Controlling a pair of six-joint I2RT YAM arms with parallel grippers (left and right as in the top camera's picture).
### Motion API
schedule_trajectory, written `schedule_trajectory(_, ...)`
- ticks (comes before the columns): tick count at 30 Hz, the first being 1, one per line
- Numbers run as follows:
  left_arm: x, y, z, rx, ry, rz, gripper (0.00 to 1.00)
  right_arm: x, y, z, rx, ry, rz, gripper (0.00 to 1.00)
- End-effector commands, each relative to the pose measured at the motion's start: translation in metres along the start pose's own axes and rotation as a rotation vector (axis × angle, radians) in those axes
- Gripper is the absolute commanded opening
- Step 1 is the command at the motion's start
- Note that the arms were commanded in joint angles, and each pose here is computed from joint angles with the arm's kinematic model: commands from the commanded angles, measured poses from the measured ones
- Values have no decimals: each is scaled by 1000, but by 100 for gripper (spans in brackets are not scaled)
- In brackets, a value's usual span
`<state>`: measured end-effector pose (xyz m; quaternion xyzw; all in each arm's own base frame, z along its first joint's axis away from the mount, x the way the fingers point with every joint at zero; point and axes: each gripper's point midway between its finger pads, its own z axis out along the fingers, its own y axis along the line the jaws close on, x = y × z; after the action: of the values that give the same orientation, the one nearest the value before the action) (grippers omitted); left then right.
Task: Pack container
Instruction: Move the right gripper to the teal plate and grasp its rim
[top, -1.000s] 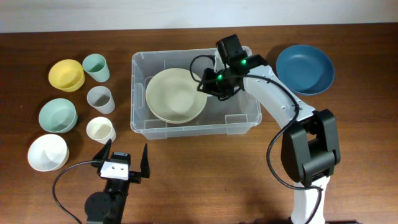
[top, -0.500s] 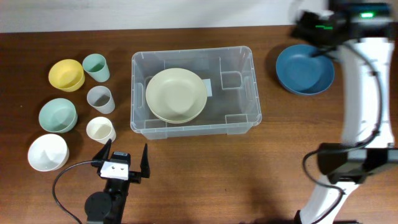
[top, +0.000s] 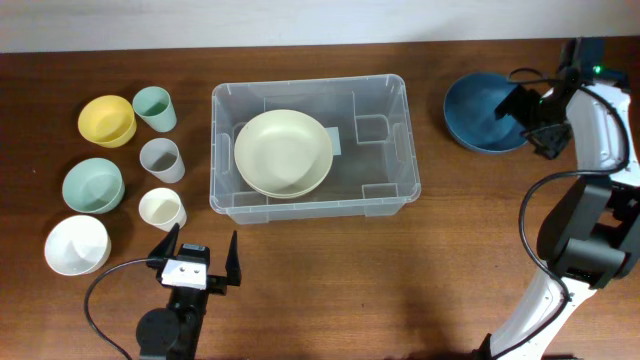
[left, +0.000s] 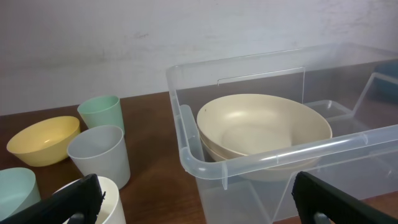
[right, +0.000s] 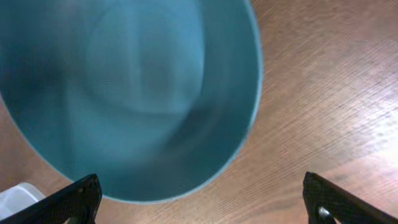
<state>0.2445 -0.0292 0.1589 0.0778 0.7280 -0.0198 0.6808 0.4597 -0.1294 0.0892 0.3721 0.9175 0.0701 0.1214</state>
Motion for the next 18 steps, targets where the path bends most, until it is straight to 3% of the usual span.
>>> schedule_trajectory(1, 1, 2, 0, -6, 2, -14, 100, 4, -1, 6, -13, 9, -19, 99)
schedule_trajectory(12, 1, 1, 0, -6, 2, -14, 99, 18, -19, 50, 60, 96, 17, 100)
schedule_trajectory(13, 1, 2, 0, -6, 2, -14, 99, 18, -19, 51, 61, 95, 20, 96)
schedule_trajectory(14, 1, 2, 0, -6, 2, -14, 99, 17, -19, 52, 60, 91, 20, 82)
schedule_trajectory(18, 1, 1, 0, -6, 2, -14, 99, 15, -24, 54, 85, 82, 23, 67)
